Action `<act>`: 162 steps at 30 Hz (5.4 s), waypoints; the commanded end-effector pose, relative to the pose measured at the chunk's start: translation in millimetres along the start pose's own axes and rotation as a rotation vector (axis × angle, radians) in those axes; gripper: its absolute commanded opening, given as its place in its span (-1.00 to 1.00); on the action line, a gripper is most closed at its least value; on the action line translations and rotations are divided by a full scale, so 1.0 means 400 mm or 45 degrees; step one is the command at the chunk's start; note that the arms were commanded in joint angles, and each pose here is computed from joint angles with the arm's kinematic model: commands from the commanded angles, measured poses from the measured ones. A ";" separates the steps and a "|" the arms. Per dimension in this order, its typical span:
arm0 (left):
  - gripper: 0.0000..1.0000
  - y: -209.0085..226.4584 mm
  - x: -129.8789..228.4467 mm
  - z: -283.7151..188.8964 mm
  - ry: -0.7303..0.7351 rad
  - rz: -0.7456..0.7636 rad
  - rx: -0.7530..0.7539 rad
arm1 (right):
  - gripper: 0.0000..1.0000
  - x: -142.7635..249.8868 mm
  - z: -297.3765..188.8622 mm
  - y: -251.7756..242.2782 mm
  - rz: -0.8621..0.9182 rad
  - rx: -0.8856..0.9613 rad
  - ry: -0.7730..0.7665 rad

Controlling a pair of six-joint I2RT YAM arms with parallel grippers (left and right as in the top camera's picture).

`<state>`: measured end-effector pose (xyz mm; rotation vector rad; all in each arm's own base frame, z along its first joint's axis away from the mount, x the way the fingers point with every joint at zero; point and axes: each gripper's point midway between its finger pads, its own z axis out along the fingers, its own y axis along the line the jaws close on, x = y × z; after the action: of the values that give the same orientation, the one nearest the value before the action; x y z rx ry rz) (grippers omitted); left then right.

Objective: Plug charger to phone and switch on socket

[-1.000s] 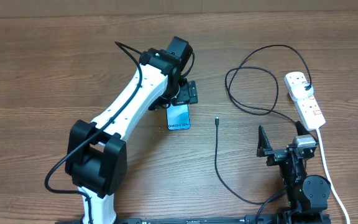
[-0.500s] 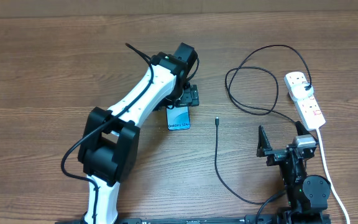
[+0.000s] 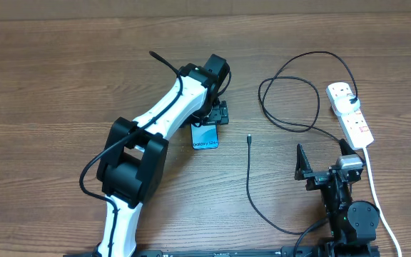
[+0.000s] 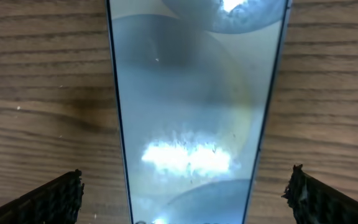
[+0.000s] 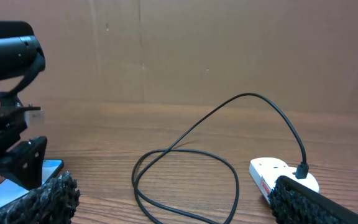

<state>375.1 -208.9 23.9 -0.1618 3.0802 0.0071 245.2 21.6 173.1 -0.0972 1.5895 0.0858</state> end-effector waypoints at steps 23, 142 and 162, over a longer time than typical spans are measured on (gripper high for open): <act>0.94 0.011 0.025 0.119 0.108 0.007 -0.074 | 1.00 0.006 0.000 0.003 0.007 -0.006 -0.002; 0.51 0.017 -0.065 -0.027 0.094 -0.056 0.012 | 1.00 0.006 0.000 0.003 0.007 -0.006 -0.002; 1.00 0.032 -0.093 0.043 0.002 -0.060 -0.025 | 0.99 0.006 0.000 0.003 0.007 -0.006 -0.002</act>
<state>402.2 -196.0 9.3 -0.2354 3.1066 0.0225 245.2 21.6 173.2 -0.0975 1.5891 0.0855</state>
